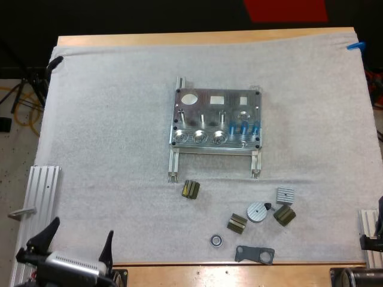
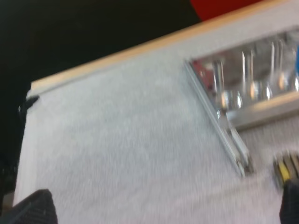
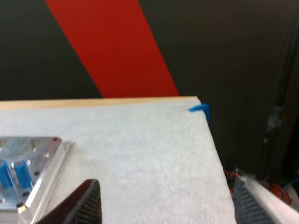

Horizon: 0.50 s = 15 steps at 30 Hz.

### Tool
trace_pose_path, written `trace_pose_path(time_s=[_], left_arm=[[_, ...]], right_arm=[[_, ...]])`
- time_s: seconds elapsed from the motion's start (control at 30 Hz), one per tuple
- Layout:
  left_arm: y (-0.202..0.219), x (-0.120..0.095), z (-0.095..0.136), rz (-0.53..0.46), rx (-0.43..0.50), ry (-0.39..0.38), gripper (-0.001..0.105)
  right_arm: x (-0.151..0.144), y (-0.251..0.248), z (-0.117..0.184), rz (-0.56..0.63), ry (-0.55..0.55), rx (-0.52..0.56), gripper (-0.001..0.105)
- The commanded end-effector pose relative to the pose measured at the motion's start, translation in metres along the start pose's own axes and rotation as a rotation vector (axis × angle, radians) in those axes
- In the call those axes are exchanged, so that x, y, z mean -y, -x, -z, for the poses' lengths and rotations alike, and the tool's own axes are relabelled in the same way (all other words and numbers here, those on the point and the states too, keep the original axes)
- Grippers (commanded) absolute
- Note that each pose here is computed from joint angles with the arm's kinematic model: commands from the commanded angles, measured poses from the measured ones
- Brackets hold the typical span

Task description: Load cells from left to right

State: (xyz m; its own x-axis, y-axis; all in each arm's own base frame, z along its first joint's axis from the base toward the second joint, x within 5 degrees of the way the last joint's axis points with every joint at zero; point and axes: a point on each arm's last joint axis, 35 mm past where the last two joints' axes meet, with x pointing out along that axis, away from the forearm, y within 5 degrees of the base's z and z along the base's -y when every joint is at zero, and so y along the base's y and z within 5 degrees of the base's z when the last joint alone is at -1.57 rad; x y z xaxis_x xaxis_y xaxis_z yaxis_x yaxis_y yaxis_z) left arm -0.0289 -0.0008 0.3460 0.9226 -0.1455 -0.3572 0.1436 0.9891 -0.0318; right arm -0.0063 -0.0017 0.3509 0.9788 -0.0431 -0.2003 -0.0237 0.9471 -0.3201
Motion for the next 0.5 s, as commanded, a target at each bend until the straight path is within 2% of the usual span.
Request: trace_pose_path(time_s=[0.0,0.17,0.27,0.37,0.47], left_arm=[[-0.01,-0.001,-0.002,0.005,0.012,0.025,0.094],[-0.04,-0.003,0.009,0.007,-0.001,0.026,0.094],[-0.057,-0.004,0.018,0.01,-0.021,0.079,0.094],[-0.07,-0.003,0.028,0.065,-0.056,0.122,0.094],[-0.077,-0.003,0.032,0.097,-0.05,0.126,0.094]], right_arm=[[-0.001,-0.006,0.002,-0.012,0.003,-0.02,0.059],[-0.006,-0.018,0.013,-0.029,0.005,-0.07,0.059],[-0.009,-0.025,0.022,-0.04,0.007,-0.103,0.059],[-0.011,-0.031,0.028,-0.049,0.008,-0.129,0.059],[-0.014,-0.036,0.035,-0.057,0.009,-0.153,0.059]])
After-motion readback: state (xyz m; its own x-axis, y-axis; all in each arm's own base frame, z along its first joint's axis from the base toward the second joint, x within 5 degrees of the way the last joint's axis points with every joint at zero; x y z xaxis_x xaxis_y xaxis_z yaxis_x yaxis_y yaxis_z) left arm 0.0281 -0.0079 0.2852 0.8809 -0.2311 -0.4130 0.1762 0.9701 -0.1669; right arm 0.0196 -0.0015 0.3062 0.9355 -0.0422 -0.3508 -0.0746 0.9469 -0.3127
